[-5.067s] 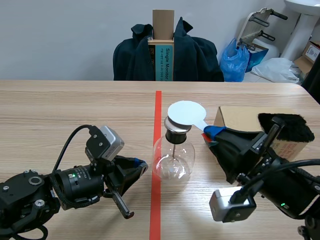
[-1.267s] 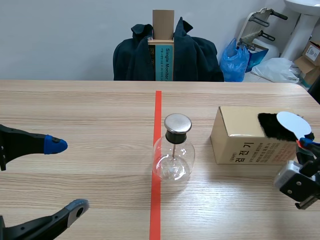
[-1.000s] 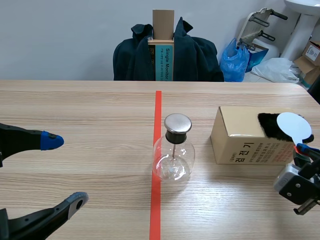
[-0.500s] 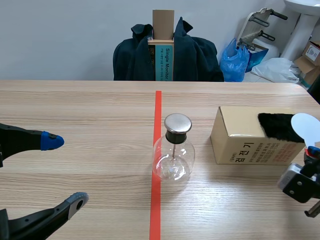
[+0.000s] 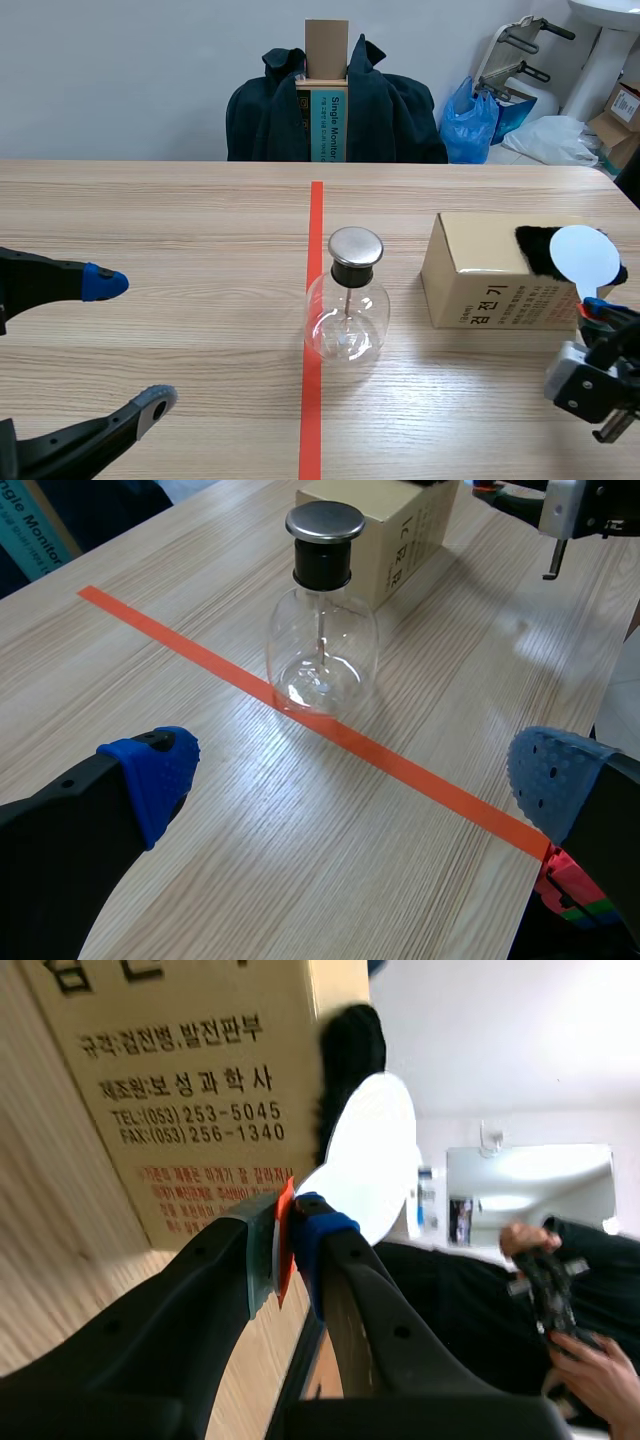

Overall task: Do the electroscope experiment.
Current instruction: 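Rub the plate on the fur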

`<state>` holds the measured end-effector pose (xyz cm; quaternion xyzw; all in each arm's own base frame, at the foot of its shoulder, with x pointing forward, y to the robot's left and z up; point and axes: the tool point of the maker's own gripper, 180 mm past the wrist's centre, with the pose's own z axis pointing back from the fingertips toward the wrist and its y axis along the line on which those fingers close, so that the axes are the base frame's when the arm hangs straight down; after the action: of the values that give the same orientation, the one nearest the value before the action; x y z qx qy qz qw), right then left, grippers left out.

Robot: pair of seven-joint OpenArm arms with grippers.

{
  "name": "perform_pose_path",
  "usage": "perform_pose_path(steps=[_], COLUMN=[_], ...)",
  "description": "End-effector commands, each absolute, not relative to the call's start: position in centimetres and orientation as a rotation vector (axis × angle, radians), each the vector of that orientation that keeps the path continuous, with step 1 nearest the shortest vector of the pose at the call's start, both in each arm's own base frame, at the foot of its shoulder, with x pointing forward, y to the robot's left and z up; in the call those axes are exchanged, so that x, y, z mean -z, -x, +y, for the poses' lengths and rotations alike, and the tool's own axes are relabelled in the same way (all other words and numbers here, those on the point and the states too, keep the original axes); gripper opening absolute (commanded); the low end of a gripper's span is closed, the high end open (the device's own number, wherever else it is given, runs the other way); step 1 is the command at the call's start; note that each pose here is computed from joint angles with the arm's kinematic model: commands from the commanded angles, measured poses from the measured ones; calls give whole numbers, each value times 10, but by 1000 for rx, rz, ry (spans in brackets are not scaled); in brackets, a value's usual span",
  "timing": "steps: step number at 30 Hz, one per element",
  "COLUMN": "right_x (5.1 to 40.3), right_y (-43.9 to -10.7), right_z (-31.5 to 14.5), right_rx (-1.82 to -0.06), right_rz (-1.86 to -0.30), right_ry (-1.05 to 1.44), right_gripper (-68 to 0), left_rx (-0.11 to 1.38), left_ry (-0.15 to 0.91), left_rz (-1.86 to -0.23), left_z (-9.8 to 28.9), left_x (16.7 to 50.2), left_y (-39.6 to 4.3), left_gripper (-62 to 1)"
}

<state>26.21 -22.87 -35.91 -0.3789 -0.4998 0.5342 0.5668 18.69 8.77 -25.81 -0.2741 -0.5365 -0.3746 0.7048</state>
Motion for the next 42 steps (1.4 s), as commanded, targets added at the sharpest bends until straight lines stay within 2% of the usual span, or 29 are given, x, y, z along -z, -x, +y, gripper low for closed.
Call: perform_pose_path(steps=[1, 3, 6, 10, 15, 20, 24, 28, 30, 33, 38, 42], right_x=[355, 355, 348, 349, 346, 349, 339, 348, 350, 345, 353, 347], right_y=[-263, -261, -263, -264, -266, -268, -267, -267, -265, -263, -263, -262], right_z=[-248, -245, -216, -247, -207, -231, -188, -228, -225, -190, -232, -196], right_rx=[-1206, -1227, -1303, -1179, -1304, -1227, -1394, -1252, -1267, -1364, -1216, -1329], right_rz=[-1107, -1121, -1238, -1095, -1231, -1106, -1288, -1102, -1104, -1240, -1050, -1205], right_ry=[953, 935, 867, 975, 854, 935, 804, 927, 905, 809, 935, 830], right_gripper=[-667, -667, -667, -667, -667, -667, -667, -667, -667, -667, -667, -667], left_rx=[822, 822, 822, 823, 823, 823, 822, 823, 823, 826, 830, 842], left_ry=[622, 621, 621, 621, 621, 621, 621, 621, 621, 619, 617, 608], left_rz=[-1218, -1218, -1217, -1217, -1217, -1218, -1218, -1218, -1217, -1216, -1215, -1209], left_z=[86, 86, 86, 86, 86, 86, 86, 86, 86, 86, 86, 86], left_x=[252, 252, 252, 252, 252, 252, 252, 252, 252, 253, 253, 255], left_y=[-189, -189, -189, -189, -189, -189, -189, -189, -189, -189, -188, -188], left_gripper=[14, 14, 14, 14, 14, 14, 14, 14, 14, 14, 14, 14])
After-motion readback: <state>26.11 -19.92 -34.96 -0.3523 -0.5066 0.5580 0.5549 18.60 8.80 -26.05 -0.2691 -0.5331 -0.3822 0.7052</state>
